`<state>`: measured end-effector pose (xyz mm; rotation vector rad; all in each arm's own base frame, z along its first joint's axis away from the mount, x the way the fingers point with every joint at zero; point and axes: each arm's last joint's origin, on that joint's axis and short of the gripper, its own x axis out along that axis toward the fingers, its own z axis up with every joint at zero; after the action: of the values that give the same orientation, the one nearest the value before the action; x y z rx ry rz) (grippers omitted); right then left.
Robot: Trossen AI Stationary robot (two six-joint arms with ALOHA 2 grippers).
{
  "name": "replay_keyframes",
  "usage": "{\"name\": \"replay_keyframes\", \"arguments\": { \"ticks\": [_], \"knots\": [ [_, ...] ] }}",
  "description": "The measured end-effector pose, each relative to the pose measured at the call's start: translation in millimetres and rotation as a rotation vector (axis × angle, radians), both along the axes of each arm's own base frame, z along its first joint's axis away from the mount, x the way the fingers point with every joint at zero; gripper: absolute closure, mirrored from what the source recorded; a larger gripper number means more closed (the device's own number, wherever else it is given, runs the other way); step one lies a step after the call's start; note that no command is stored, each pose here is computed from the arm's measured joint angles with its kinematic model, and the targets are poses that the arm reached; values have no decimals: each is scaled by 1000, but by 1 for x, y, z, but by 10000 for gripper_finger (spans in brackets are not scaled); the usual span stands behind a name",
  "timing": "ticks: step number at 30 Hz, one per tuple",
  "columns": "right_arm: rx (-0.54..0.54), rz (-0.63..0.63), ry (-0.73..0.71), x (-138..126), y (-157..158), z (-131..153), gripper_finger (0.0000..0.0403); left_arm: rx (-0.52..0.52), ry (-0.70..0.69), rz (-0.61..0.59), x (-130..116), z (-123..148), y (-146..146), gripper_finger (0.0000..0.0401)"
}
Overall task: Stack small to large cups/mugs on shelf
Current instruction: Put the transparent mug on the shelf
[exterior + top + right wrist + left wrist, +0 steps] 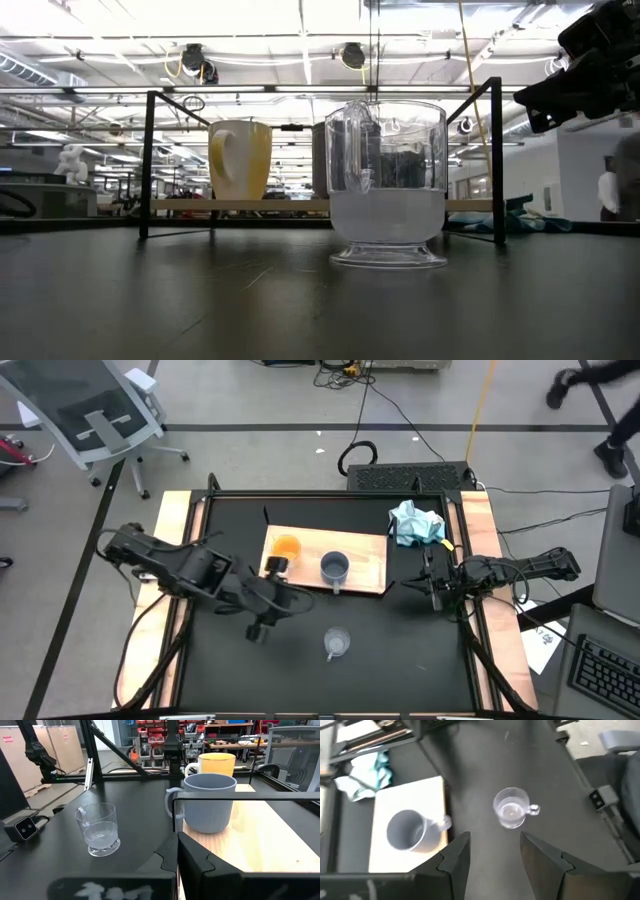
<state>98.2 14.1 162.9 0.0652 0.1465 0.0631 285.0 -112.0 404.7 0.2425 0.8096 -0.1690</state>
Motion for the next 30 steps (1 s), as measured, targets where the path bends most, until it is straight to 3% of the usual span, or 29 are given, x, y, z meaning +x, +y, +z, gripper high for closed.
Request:
{"name": "replay_keyframes", "arguments": {
  "ticks": [5, 12, 17, 30],
  "knots": [
    [0, 0, 0, 0, 0, 0, 403, 84, -41, 47, -27, 13, -2, 252],
    [0, 0, -1, 0, 0, 0, 403, 97, -121, 47, -63, 36, 2, 388],
    [1, 0, -5, 0, 0, 0, 403, 77, -146, 73, -77, 43, 7, 397],
    [1, 0, -6, 0, 0, 0, 403, 120, -151, 109, -78, 43, 10, 399]
  ]
}}
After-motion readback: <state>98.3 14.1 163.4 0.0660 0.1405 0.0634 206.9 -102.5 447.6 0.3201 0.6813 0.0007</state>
